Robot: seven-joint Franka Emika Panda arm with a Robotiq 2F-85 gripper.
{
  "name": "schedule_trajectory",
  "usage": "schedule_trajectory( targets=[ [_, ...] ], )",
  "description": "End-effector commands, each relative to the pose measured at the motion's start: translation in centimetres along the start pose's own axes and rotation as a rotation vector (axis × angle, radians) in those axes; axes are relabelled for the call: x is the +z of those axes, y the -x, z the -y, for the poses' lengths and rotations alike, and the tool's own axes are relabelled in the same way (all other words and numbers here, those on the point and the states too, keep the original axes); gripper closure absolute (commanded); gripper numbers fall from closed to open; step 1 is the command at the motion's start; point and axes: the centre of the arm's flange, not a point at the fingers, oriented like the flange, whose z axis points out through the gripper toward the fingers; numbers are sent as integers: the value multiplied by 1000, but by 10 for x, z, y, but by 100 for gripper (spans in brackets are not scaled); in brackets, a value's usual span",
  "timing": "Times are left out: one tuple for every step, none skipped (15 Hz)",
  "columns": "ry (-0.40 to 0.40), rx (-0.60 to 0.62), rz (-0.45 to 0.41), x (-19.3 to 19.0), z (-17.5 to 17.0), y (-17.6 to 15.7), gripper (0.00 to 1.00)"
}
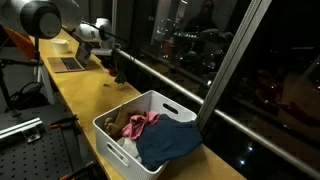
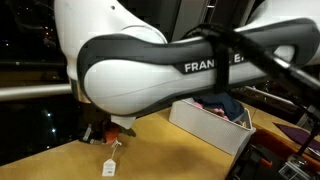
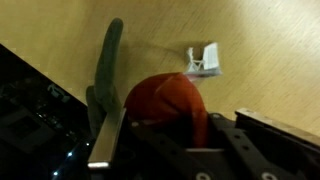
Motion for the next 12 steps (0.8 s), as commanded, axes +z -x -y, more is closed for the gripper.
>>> schedule_trajectory(
  targets=[
    [51,104,64,-31,-34,71,100],
    [58,129,76,-35,-43,77,100],
    [64,160,90,-37,-55,83,100],
    [68,187,105,-40,-66,90,100],
    [73,211,119,-42,-76,98,100],
    [79,238,133,-45,-86,107,100],
    [84,262,147,-49,-97,116,100],
    [89,290,159,-52,-107,126,100],
    [94,313,169,-57,-117,136,100],
    [99,337,179,-60,-127,147,100],
    [102,359,185,-65,-139,158,100],
    [102,377,191,-70,-150,170,100]
  ],
)
